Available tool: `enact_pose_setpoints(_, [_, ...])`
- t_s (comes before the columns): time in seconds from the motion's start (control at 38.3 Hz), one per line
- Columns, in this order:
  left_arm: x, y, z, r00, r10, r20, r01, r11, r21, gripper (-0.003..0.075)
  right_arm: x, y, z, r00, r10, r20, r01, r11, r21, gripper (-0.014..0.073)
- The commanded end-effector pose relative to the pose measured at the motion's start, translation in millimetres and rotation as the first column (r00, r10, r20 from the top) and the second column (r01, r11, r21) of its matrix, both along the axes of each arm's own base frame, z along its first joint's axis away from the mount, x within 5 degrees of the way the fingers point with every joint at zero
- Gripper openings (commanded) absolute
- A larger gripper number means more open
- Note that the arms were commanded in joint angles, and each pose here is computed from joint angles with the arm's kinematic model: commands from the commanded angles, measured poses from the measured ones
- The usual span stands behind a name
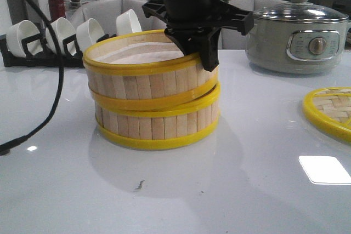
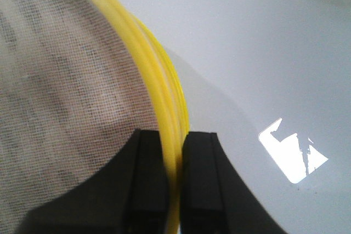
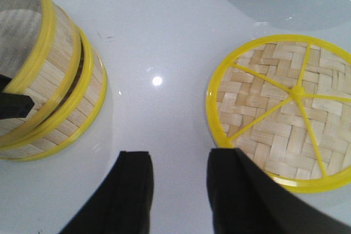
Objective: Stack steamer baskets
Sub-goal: 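Lower the basket onto the middle basket with the left gripper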
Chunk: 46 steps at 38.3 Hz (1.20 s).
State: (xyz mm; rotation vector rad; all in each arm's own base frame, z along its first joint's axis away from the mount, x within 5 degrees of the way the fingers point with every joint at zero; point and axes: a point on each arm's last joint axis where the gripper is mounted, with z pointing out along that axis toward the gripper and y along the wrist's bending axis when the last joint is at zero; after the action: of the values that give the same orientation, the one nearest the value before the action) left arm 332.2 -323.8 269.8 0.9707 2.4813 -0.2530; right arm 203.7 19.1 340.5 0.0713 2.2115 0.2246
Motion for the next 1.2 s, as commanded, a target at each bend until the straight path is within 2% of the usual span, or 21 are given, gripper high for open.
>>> enact_pose_setpoints(0.0, [-4.5,0.1,48.0,0.992,0.004,0.128,0.013,0.991,-0.134,0.0088,1.9,-0.5,19.2,0.994,-0.005,0.107,0.005,1.000,-0.004,0.0370])
enact_pose_setpoints(0.47, [-3.8,-2.0,49.1,0.991,0.008,0.135,0.014,0.987,-0.162,0.0088,1.9,-0.5,19.2,0.994,-0.005,0.107,0.005,1.000,-0.004,0.0370])
enact_pose_setpoints(0.81, [2.1,-8.2,22.8,0.997,0.002,0.083,0.007,0.993,-0.114,0.0088,1.8,-0.5,19.0,0.995,-0.004,0.104,0.005,1.000,-0.004,0.0370])
enact_pose_setpoints(1.17, [3.0,-8.9,30.2,0.995,0.003,0.098,0.009,0.992,-0.127,0.0090,1.6,-0.5,18.7,0.995,-0.004,0.100,0.004,1.000,-0.005,0.0370])
